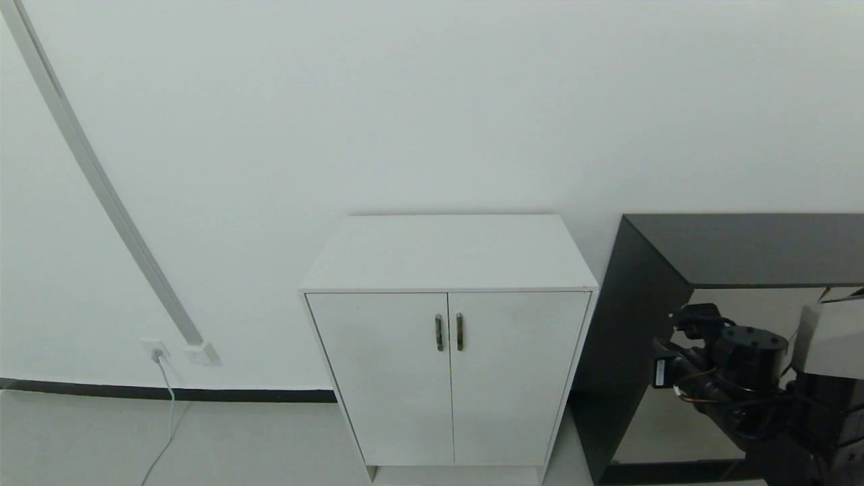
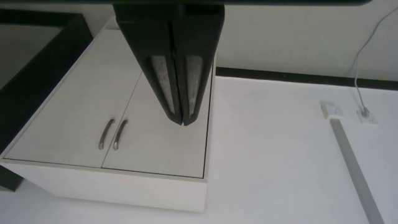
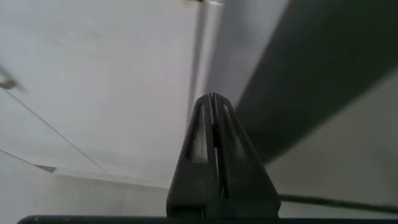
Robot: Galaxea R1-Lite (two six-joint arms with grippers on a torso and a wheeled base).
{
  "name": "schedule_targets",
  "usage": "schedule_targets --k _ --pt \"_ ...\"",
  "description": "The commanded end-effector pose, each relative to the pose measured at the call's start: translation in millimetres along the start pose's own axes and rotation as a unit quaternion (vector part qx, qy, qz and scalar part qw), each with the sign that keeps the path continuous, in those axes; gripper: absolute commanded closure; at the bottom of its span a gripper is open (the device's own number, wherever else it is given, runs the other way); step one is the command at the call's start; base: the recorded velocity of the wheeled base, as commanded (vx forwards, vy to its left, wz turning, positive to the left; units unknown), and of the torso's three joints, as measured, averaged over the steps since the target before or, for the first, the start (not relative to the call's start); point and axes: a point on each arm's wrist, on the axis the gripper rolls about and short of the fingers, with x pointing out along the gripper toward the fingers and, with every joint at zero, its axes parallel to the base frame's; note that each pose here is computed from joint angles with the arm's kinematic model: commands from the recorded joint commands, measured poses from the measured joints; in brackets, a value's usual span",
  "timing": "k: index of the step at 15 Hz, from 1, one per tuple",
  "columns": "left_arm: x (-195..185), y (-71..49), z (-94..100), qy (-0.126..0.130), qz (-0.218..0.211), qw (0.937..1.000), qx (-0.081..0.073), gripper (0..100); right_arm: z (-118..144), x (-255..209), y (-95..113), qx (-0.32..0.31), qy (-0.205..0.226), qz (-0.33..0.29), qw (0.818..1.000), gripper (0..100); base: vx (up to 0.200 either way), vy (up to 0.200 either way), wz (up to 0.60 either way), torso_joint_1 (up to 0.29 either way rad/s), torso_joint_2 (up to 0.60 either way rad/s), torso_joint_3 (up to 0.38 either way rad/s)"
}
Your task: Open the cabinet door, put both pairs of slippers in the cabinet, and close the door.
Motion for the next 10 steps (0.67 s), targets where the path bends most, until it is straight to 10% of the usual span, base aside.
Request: schedule_targets --k 1,10 --pt "0.0 0.0 0.1 0.000 0.000 1.0000 0.000 100 11.3 -27.0 -25.9 0.010 -0.004 -0.022 1.000 100 0.000 0.000 0.00 0.000 0.00 0.000" --pt "0.0 0.0 0.1 0.000 0.001 1.0000 0.000 100 30.7 -110.5 -61.3 0.026 -0.035 -0.052 0.998 100 0.000 0.000 0.00 0.000 0.00 0.000"
